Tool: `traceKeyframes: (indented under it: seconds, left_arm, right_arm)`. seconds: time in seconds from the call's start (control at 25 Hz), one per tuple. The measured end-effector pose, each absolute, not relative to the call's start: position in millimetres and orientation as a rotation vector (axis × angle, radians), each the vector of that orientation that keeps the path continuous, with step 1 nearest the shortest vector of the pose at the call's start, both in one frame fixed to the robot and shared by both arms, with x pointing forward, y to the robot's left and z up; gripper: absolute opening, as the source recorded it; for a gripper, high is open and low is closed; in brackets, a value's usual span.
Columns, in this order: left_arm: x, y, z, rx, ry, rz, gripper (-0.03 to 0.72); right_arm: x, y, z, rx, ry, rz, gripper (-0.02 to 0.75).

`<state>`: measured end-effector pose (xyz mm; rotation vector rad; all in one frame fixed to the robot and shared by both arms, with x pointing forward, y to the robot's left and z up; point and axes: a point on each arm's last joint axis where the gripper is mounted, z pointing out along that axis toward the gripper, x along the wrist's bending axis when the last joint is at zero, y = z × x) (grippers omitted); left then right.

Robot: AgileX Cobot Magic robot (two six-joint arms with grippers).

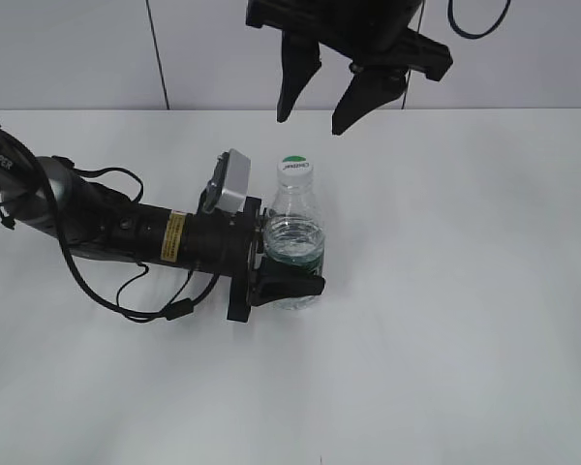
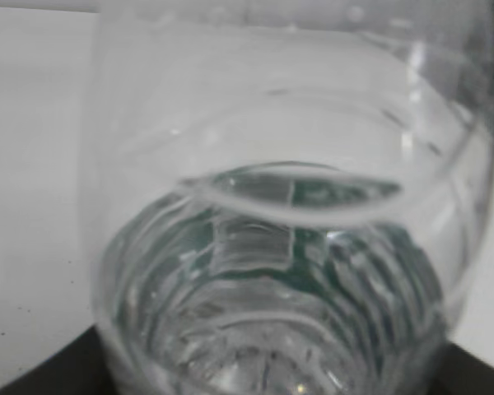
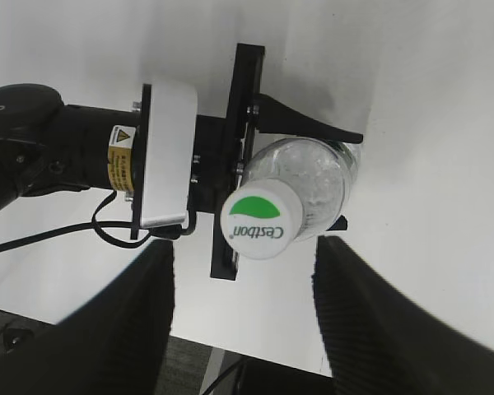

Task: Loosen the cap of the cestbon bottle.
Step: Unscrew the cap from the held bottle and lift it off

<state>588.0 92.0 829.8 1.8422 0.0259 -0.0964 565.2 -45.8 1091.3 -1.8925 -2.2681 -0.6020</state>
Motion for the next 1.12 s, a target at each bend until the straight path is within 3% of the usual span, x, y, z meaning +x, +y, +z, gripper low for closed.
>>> traceKeyframes:
  seconds: [1.12]
  left_arm:
    - [589.1,91.9,829.8,1.842,0.038,-0.088,0.407]
  right_arm:
    - [578.6,-33.6,1046.8,-1.944,-2.198,-0.444,0.414]
